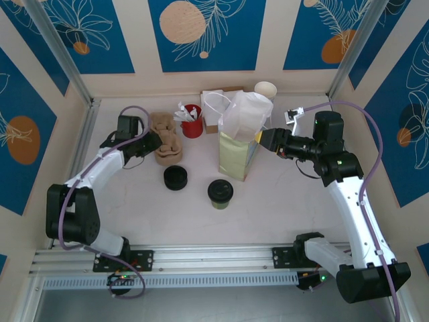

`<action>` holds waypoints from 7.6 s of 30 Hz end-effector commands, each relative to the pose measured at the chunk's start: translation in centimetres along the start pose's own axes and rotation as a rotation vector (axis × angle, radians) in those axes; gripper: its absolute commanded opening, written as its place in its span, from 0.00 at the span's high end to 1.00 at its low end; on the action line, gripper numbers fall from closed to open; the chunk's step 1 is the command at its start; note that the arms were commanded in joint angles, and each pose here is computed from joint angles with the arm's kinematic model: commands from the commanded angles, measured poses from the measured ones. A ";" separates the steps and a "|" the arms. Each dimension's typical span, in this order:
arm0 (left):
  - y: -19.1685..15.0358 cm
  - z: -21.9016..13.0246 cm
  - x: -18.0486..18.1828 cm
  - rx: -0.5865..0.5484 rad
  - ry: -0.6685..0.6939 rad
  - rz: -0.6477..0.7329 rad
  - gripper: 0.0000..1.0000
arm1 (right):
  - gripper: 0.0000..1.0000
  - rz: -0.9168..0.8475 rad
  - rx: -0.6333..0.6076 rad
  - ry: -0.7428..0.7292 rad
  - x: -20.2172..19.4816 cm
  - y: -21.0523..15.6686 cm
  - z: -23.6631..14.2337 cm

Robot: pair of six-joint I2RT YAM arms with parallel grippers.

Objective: Pack the takeout coffee

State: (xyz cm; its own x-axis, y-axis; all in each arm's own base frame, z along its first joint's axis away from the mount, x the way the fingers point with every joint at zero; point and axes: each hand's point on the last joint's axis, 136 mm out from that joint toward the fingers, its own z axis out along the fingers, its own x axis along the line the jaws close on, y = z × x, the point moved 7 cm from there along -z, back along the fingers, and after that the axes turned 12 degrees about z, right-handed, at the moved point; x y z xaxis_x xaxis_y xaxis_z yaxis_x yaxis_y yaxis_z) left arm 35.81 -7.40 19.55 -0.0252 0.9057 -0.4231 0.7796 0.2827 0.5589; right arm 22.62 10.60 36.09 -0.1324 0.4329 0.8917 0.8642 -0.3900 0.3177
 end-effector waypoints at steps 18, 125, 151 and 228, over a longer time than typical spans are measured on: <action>3.7 -3.3 -2.6 -0.095 -0.109 0.060 0.94 | 0.47 -0.009 0.021 0.037 1.4 0.4 -0.3; 4.1 -26.9 -27.1 -0.460 -0.878 1.174 0.33 | 1.00 -0.181 0.231 0.070 9.6 0.1 1.1; -0.6 -15.7 -29.6 -0.161 -0.730 1.696 0.46 | 1.00 -0.092 0.409 -0.059 7.3 -2.5 2.0; 4.9 -8.4 -34.6 -0.344 -0.732 1.448 0.73 | 0.92 0.072 -0.003 -0.610 -4.9 11.7 3.6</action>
State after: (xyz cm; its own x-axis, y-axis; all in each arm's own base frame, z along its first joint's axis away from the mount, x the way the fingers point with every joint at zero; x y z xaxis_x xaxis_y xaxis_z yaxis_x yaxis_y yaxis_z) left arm 35.02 -34.16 42.12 0.8996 0.1637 0.4048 -0.2695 -0.5212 0.8098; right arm 36.06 7.29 33.65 0.2493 0.7840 0.5685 0.8330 -0.4730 0.2870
